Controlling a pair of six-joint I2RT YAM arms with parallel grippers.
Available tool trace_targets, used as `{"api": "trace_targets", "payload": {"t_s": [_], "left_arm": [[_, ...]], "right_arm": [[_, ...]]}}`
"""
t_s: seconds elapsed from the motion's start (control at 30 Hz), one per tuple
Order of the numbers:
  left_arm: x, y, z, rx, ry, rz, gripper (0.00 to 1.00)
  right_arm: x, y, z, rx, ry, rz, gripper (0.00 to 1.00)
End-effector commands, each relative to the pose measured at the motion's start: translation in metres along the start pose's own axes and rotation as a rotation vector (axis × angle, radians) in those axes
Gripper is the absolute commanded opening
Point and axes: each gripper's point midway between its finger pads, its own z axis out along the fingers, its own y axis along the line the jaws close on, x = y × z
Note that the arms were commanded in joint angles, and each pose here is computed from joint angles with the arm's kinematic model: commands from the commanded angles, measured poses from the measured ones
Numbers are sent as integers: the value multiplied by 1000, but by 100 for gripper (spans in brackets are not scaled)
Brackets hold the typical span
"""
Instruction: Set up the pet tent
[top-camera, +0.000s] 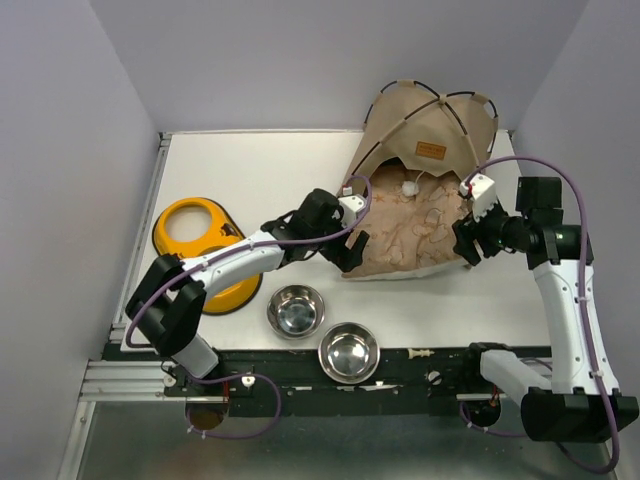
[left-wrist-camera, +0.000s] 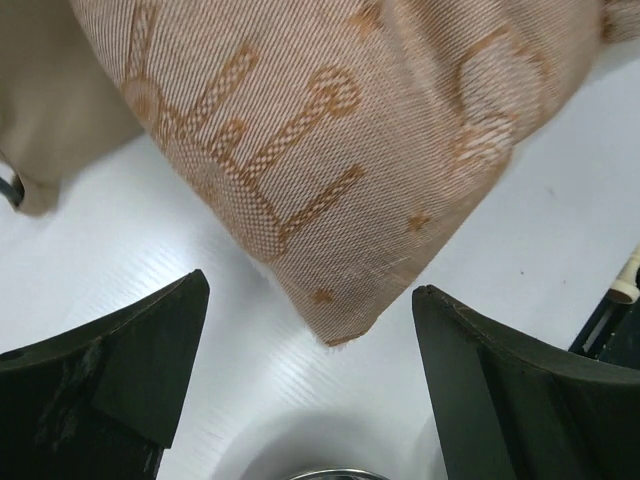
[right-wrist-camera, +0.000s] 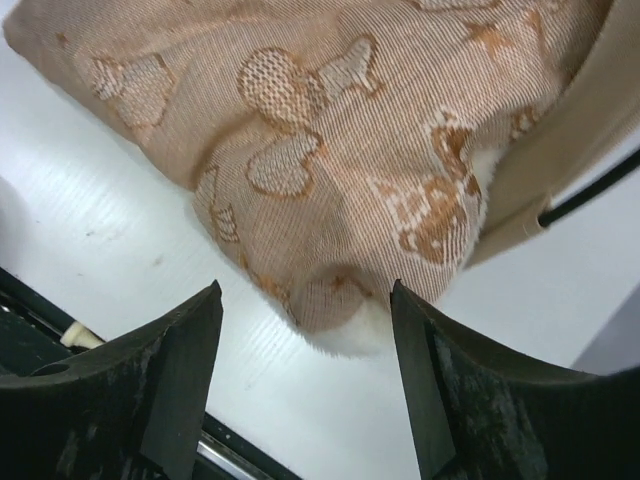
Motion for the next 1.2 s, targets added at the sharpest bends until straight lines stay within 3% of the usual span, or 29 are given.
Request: {"api": "trace_targets", "payload": {"t_s": [0.0,0.1,0.23,0.5,0.63,0.73,0.8,0.87,0.9,0.97,1.17], "left_arm": [[5,13,3,-97,12,-108,99],[7,5,9,-46,25,-118,99],[20,6,21,-19,120,-168,99],[41,-18,23,175,209,-190,99],[54,-19,34,202,281,-218,98],[52,-22,38,234,286,-221,78],[49,-22,38,235,275,-219,52],[41,-21,34,240,244,-211,10],[33,-21,30,229,217,-197,0],[5,-22,22,221,112,-156,0],[-86,-18,10,101,-109,55,0]], "right_arm": [[25,-2,-23,114,99,44,79],[36,3,-15,87,147,111,88],[48,-5,4,78,197,140,93],[64,9,14,-12,250,119,93],[67,13,19,-38,253,133,83],[67,14,22,-50,249,141,71],[64,16,24,-66,235,143,61],[60,18,27,-78,211,152,45],[58,19,28,-88,194,154,29],[56,23,32,-110,178,169,1],[34,26,31,-115,64,185,1]]}}
